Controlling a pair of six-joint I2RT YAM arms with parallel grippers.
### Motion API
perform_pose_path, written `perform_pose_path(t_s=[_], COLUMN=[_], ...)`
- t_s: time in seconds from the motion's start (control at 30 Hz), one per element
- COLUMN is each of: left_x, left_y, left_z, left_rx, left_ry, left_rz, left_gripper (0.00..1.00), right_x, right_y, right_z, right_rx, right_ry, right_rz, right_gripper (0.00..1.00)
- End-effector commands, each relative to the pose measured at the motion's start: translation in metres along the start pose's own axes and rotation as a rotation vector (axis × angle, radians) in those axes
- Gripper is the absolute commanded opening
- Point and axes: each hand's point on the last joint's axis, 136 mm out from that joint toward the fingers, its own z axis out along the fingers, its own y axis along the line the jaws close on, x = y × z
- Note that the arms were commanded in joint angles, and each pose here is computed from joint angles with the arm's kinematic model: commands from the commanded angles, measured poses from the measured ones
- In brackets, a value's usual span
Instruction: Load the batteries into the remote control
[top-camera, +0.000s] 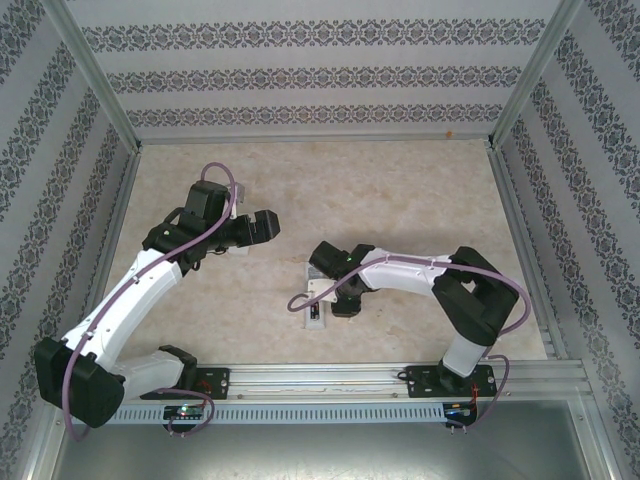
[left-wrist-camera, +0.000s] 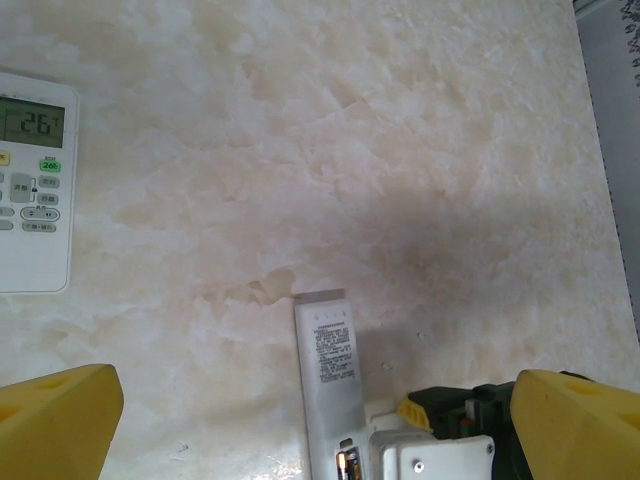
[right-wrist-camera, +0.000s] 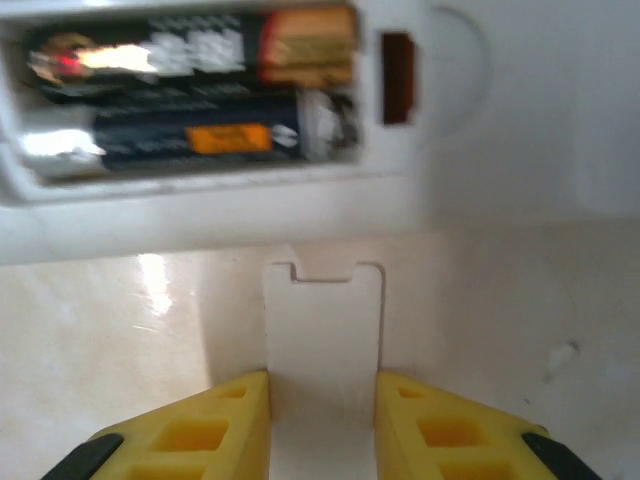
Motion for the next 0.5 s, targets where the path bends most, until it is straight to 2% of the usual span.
perform_pose_path(t_s=[0.0,0.13,0.2,0.3,0.4,0.47], left_x=[0.001,0.000,0.000,-0.001,-0.002,-0.001], left_y=[0.002,-0.001,-0.001,0.001,0.013,0.019], left_z=[-0.004,-0.003,-0.002,-0.003,-0.003,-0.003], left_rx=[0.007,0.019,0.020,0.007,-0.046,-0.060], left_ry=[0.007,0.005,0.005,-0.003,-0.014,-0.020], left_rz=[0.018,0.027,0.032,0.023,-0.049,-0.117], left_gripper=[1.00,1.00,1.00,1.00,1.00,1.00], right_x=[0.003,-0.007,-0.014,-0.030,-0.046,-0.052], right_y=[-0.014,-0.016,-0.018,-0.019,-0.014,-0.010], right_z=[-0.023,-0.049,-0.061,-0.077,-0.080,-0.078], right_rx=[0.102,0.118,0.109,0.036,-0.063,-0.075], right_ry=[-0.034,-0.149,-0.201,-0.302,-0.358,-0.347], right_rz=[0.120,0.338,0.496,0.824,1.106,1.214], right_gripper=[0.30,0.30,0.30,0.30,0.30,0.30])
